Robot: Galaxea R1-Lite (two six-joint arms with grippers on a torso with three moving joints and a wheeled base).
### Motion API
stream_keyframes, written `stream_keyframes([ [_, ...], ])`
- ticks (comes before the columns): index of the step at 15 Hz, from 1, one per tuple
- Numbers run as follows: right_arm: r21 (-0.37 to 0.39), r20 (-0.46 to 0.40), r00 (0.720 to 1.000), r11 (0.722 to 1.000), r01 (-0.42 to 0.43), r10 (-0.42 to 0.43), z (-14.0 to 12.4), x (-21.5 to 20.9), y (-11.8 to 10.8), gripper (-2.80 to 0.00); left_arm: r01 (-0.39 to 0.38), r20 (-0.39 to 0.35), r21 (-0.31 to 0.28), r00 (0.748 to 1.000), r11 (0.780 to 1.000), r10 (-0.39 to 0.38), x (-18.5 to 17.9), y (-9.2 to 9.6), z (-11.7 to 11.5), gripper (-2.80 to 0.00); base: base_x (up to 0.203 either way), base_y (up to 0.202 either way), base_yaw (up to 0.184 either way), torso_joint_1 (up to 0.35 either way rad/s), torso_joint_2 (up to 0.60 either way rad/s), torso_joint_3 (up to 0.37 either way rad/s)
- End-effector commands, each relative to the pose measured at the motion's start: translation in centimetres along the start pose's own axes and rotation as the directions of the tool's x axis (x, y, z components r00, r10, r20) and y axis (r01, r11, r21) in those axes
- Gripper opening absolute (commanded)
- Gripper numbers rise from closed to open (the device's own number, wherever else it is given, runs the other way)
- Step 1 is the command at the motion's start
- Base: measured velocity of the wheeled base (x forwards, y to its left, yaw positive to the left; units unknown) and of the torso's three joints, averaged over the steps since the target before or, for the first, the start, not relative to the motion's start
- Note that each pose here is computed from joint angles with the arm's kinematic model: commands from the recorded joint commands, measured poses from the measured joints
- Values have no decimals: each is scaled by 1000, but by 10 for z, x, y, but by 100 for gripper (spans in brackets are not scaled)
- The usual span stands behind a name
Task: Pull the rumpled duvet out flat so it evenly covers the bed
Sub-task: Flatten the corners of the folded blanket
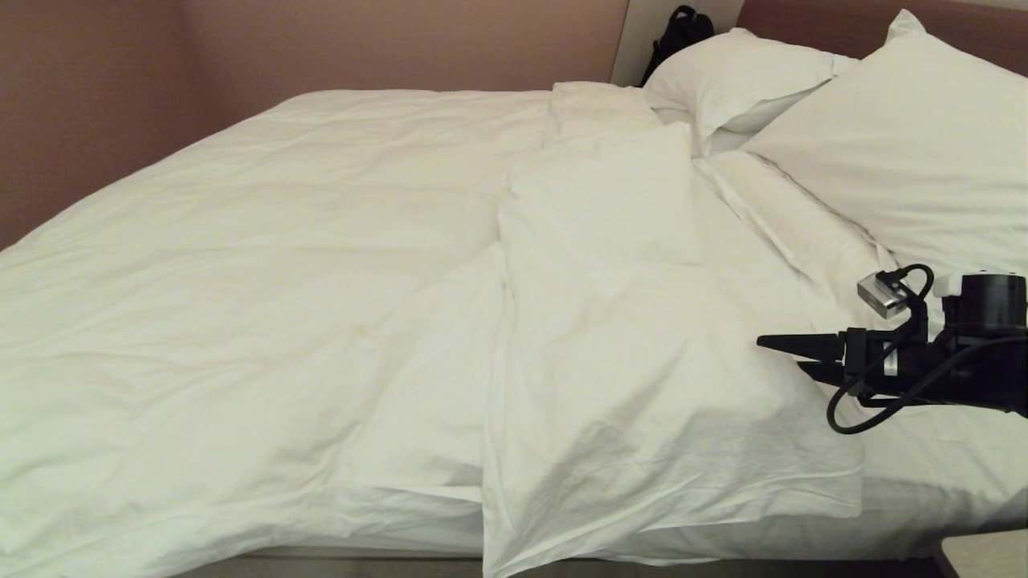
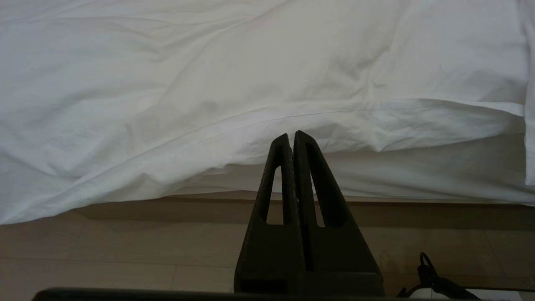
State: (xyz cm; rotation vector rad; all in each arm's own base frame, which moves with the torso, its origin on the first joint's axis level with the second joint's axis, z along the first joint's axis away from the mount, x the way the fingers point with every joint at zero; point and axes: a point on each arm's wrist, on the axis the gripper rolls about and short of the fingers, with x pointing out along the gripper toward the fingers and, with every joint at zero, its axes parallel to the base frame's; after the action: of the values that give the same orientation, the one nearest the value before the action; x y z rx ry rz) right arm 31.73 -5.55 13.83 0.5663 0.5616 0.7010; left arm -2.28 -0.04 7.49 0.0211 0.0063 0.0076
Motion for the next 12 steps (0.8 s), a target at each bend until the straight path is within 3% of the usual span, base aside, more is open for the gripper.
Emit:
stream_keyframes([
  [1, 15, -13, 1000, 1000, -19, 19, -3, 2, -5, 0, 0, 0, 0, 1000, 1000, 0, 0, 0, 0, -280, 0, 0, 0, 0, 0, 0],
  [7, 19, -21, 999, 999, -31, 32, -3, 5, -11, 0, 0, 0, 0, 1000, 1000, 0, 0, 0, 0, -280, 0, 0, 0, 0, 0, 0],
  [11, -20, 61, 990, 992, 127, -126, 7, -6, -7, 0, 0, 0, 0, 1000, 1000, 0, 0, 0, 0, -280, 0, 0, 0, 0, 0, 0],
  [12, -23, 68, 989, 991, 133, -131, 9, -7, -8, 0, 0, 0, 0, 1000, 1000, 0, 0, 0, 0, -280, 0, 0, 0, 0, 0, 0],
])
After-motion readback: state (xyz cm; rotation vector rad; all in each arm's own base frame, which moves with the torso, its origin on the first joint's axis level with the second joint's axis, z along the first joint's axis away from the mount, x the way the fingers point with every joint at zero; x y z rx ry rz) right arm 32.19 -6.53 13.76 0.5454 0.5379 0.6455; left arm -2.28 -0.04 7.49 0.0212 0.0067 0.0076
